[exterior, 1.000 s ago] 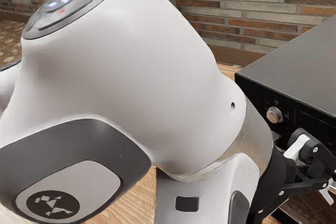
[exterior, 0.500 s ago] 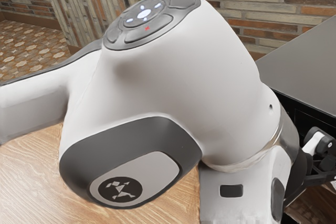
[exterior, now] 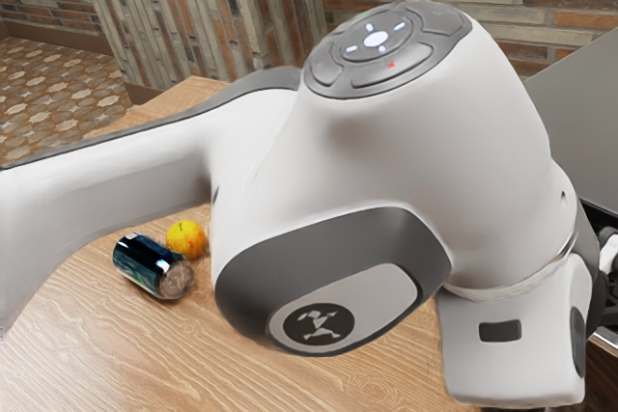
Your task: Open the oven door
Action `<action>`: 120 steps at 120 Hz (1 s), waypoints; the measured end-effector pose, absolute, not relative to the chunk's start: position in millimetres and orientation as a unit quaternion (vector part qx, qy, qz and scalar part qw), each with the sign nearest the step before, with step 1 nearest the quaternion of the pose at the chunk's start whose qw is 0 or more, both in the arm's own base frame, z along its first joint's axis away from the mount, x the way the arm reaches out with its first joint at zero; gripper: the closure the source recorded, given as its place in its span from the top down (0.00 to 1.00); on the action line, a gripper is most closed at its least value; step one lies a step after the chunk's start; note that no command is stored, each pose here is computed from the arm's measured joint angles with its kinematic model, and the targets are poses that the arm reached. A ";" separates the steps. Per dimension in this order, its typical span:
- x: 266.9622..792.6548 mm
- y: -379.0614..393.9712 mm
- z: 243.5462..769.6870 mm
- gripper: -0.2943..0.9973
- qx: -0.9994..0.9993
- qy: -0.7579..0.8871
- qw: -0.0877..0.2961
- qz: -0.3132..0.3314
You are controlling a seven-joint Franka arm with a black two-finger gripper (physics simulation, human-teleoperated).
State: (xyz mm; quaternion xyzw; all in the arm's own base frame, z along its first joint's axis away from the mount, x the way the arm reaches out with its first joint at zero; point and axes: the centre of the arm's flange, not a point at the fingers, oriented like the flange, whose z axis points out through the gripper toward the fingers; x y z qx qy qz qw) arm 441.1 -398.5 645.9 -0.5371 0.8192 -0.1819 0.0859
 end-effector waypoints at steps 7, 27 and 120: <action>443.3 -397.8 644.1 0.77 -0.540 0.818 0.086 -0.180; 450.0 -395.9 637.8 0.77 -0.547 0.814 0.084 -0.176; 545.5 41.8 771.8 0.76 -0.913 0.377 0.108 -0.113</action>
